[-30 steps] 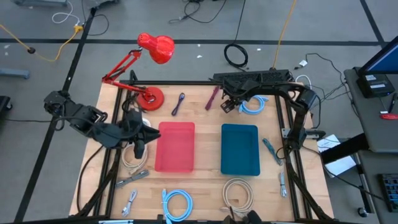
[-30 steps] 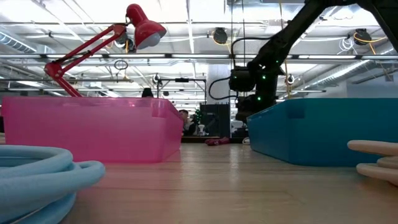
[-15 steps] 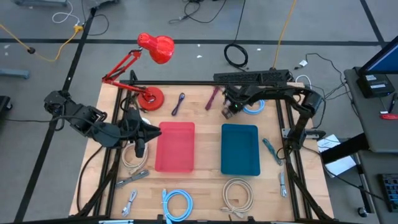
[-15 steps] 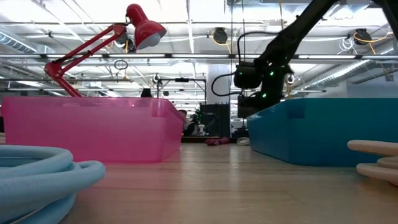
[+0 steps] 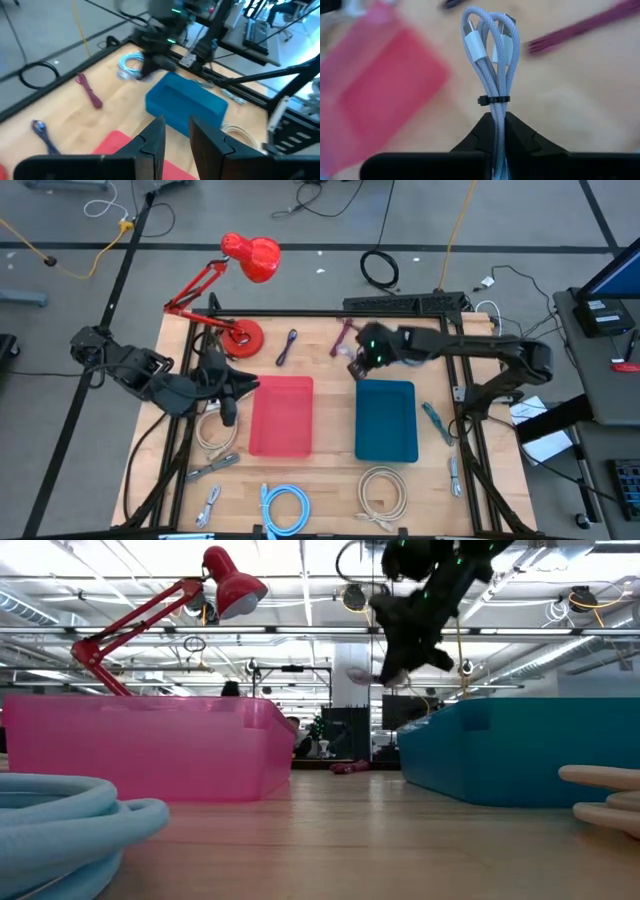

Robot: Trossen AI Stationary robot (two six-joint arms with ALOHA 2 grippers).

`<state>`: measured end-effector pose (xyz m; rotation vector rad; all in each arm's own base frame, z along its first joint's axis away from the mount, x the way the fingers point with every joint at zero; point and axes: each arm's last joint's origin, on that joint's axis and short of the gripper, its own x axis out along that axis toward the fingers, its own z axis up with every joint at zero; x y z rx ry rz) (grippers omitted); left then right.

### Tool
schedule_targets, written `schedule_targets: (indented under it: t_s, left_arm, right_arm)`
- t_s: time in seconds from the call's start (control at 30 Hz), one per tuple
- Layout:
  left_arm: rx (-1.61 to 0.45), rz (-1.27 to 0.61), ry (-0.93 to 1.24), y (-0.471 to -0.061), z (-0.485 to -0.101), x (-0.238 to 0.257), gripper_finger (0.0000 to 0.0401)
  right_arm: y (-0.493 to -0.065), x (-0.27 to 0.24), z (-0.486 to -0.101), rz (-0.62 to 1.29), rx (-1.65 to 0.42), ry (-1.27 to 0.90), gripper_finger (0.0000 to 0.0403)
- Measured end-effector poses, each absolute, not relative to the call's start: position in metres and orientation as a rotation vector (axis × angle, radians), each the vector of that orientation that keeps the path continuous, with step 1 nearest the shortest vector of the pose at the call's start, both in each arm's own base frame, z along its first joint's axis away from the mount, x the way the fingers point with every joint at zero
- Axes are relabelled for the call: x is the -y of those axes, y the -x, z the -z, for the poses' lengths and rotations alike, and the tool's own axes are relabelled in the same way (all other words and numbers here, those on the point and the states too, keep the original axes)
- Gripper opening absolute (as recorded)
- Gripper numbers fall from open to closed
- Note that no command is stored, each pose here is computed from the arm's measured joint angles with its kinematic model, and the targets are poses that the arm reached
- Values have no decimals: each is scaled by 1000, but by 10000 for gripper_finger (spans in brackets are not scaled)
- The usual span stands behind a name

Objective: Pick & Place USB Port
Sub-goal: Put the top white charger cable into the red bin

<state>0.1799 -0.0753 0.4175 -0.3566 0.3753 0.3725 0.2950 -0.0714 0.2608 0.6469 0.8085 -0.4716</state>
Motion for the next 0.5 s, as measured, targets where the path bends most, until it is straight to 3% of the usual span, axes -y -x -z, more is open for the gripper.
schedule_targets:
  t_s: [0.33,0.5]
  left_arm:
    - [-427,-428,379,-181,-412,63,88]
    - [-499,-484,411,-178,-405,56,88]
  right_arm:
    - [-306,-38,-313,132,-676,-761,13]
    - [-320,-67,-343,40,-574,-768,13]
